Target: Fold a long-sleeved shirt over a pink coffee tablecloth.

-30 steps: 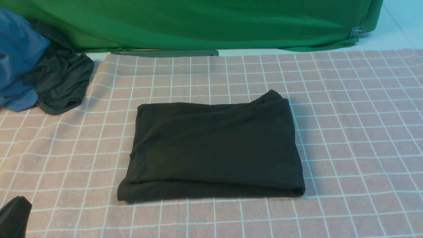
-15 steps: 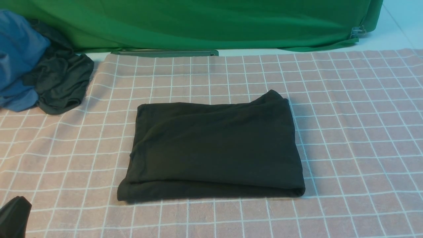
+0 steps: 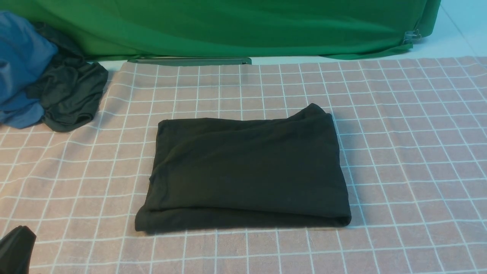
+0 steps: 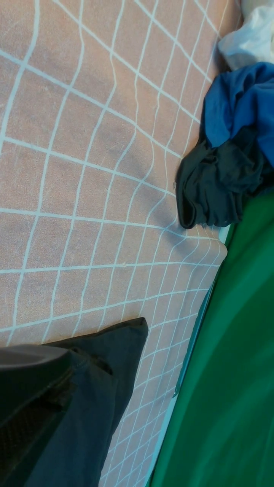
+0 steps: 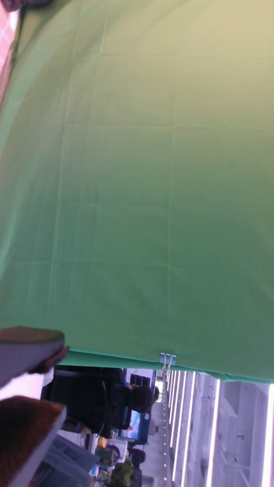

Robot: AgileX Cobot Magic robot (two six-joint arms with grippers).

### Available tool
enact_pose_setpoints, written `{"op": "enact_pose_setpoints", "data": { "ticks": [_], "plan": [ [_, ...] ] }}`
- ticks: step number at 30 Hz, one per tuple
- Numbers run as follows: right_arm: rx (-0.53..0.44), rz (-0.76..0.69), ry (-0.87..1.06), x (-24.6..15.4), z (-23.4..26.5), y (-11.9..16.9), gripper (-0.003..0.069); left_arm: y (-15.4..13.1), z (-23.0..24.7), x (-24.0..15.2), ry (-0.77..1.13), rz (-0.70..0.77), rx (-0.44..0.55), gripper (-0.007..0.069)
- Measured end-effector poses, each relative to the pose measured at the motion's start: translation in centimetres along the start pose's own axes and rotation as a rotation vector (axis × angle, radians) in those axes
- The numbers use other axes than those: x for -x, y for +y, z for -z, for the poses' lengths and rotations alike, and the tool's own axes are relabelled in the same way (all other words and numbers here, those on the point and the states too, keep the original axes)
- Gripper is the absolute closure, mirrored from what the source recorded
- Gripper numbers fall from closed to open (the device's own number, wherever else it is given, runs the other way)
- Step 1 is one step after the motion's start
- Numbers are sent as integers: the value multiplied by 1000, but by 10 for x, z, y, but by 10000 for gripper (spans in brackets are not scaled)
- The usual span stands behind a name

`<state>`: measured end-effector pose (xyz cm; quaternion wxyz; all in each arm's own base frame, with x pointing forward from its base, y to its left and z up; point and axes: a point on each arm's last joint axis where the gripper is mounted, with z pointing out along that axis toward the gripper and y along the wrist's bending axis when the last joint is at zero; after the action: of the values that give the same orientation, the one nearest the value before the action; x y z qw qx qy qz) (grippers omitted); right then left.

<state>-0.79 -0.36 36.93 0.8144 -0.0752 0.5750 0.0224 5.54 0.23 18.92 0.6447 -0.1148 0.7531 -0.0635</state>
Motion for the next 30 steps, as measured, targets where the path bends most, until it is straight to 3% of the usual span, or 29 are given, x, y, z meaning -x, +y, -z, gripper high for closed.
{"op": "enact_pose_setpoints", "data": {
  "ticks": [4,9,11,15,30],
  "plan": [
    [-25,31,65,-24,-7,3,421,0,0,0,0,-1,0,612],
    [-88,67,305,-102,-15,7,421,0,0,0,0,-1,0,612],
    [-107,70,444,-154,-10,9,421,0,0,0,0,-1,0,612],
    [-110,55,537,-191,0,12,421,0,0,0,-2,-4,1,612],
    [-117,30,532,-193,1,12,421,1,0,0,1,-19,5,612]
  ]
}}
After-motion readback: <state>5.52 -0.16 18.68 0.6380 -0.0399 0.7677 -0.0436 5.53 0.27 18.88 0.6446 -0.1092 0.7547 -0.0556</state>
